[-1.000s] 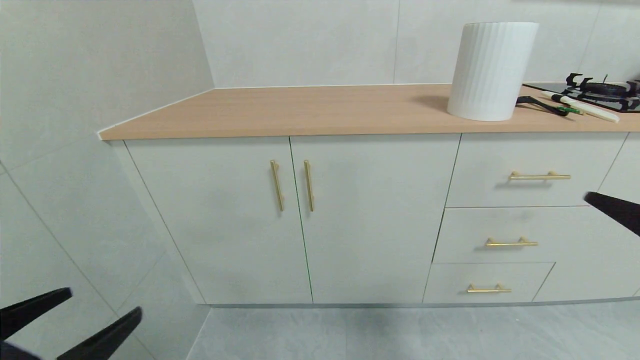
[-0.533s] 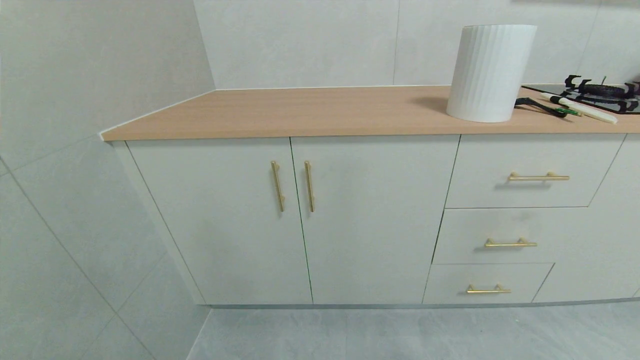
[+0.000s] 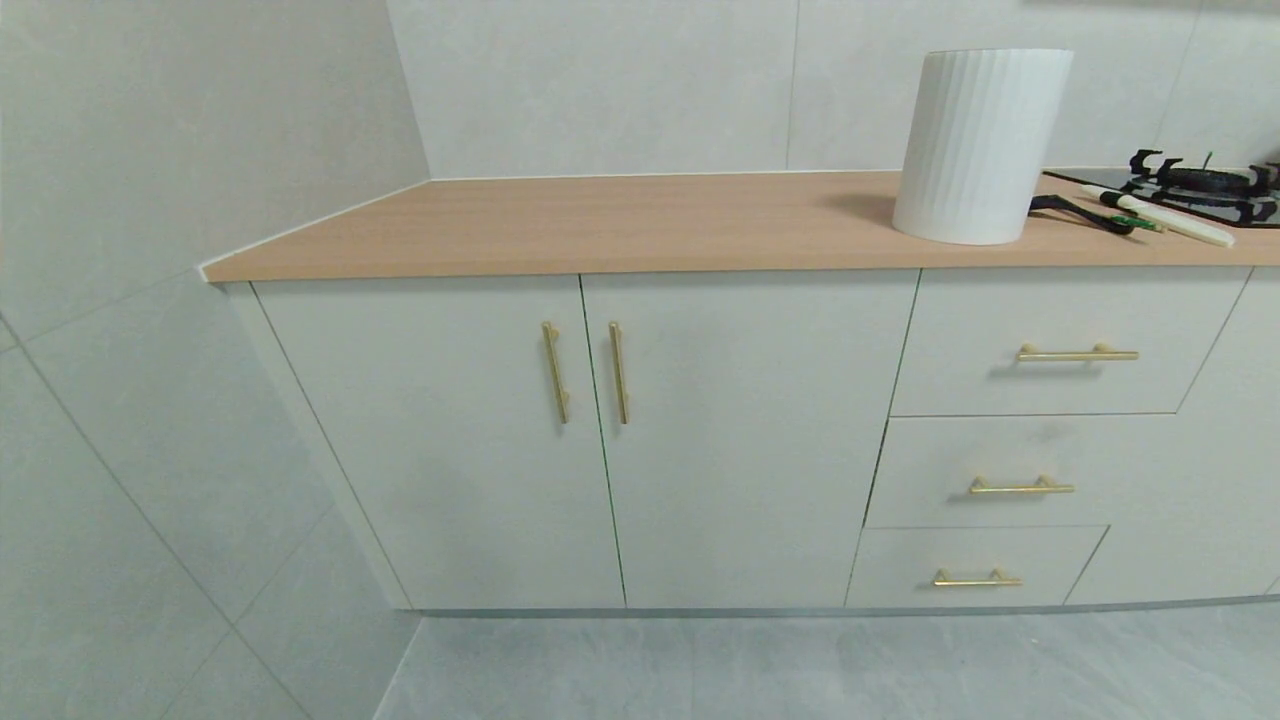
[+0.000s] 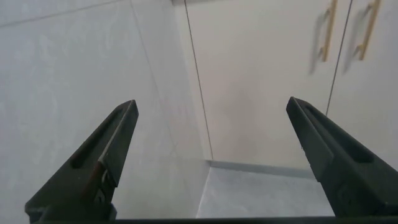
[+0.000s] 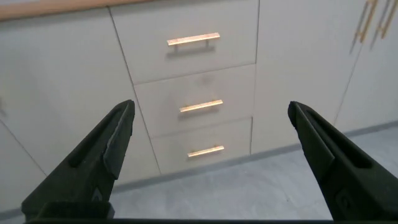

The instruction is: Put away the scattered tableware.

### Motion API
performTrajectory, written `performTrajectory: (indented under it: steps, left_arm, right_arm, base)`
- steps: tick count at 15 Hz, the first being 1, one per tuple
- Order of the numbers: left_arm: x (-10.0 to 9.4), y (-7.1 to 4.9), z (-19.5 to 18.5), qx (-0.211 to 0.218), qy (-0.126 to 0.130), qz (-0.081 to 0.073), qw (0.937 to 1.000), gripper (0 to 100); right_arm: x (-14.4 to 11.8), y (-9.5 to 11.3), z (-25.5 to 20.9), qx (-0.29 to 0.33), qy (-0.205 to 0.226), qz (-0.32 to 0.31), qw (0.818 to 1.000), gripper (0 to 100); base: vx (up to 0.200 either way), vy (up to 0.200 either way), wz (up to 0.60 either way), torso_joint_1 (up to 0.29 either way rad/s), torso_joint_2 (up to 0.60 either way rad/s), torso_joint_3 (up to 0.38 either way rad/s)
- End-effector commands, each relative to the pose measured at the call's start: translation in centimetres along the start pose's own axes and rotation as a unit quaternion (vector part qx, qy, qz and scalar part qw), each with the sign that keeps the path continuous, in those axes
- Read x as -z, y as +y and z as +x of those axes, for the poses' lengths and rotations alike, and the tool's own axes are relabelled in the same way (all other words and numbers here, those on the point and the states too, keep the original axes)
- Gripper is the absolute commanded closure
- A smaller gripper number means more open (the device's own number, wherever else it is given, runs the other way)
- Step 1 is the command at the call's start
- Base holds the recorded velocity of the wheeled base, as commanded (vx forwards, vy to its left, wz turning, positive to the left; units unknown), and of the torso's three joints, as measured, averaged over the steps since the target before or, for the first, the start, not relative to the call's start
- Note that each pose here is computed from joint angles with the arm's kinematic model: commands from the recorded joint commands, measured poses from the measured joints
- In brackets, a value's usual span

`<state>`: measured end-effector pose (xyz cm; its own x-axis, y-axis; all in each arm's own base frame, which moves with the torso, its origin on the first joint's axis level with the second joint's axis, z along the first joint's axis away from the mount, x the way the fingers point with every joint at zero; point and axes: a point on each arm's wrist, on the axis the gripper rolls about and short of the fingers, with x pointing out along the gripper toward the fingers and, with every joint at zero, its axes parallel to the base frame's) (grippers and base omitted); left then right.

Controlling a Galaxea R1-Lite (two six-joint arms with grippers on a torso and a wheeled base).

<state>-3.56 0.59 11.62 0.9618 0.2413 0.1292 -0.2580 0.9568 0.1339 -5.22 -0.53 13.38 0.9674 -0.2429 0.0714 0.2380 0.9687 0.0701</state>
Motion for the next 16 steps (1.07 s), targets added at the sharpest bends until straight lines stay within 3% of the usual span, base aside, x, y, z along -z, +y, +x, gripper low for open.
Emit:
performTrajectory:
  steps: [1,2,3,5,7,8,9,13,15,16]
  left_arm:
    - [2.9,-0.7,0.6,0.007,0.021,0.003,0.9998,0]
    - [3.4,-0.9,0.7,0.026,0.030,-0.014,0.9991,0]
    - [3.5,-1.0,0.7,0.037,0.031,-0.029,0.9984,0]
    - [3.6,-1.1,0.7,0.069,0.037,-0.044,0.9960,0]
    - [3.6,-1.2,0.6,0.086,0.035,-0.047,0.9945,0]
    - [3.7,-1.3,0.6,0.106,0.041,-0.059,0.9918,0]
    - [4.1,-1.4,0.5,0.121,0.060,-0.059,0.9891,0]
    - [4.0,-1.4,0.5,0.122,0.055,-0.055,0.9894,0]
    - [4.0,-1.4,0.6,0.121,0.055,-0.059,0.9894,0]
    - [4.0,-1.4,0.6,0.121,0.055,-0.068,0.9888,0]
  right_arm:
    - [2.7,0.1,1.0,-0.002,0.028,-0.008,1.000,0]
    - [5.1,0.4,2.2,-0.031,0.022,-0.010,0.999,0]
    - [5.4,0.6,2.4,-0.056,0.008,-0.011,0.998,0]
    - [5.7,0.8,2.3,-0.114,0.024,-0.015,0.993,0]
    - [6.1,0.9,2.2,-0.142,0.047,-0.034,0.988,0]
    - [6.1,0.9,2.3,-0.145,0.043,-0.035,0.988,0]
    - [6.1,0.9,2.3,-0.144,0.044,-0.034,0.988,0]
    - [6.1,0.9,2.3,-0.144,0.044,-0.034,0.988,0]
    - [6.1,0.9,2.3,-0.144,0.043,-0.034,0.988,0]
    - [6.1,0.9,2.3,-0.144,0.044,-0.034,0.988,0]
  base:
    - [0.000,0.000,0.00,0.000,0.00,0.000]
    - [0.000,0.000,0.00,0.000,0.00,0.000]
    - [0.000,0.000,0.00,0.000,0.00,0.000]
    - [0.000,0.000,0.00,0.000,0.00,0.000]
    - [0.000,0.000,0.00,0.000,0.00,0.000]
    - [0.000,0.000,0.00,0.000,0.00,0.000]
    - [0.000,0.000,0.00,0.000,0.00,0.000]
    - [0.000,0.000,0.00,0.000,0.00,0.000]
    - [0.000,0.000,0.00,0.000,0.00,0.000]
    - [0.000,0.000,0.00,0.000,0.00,0.000]
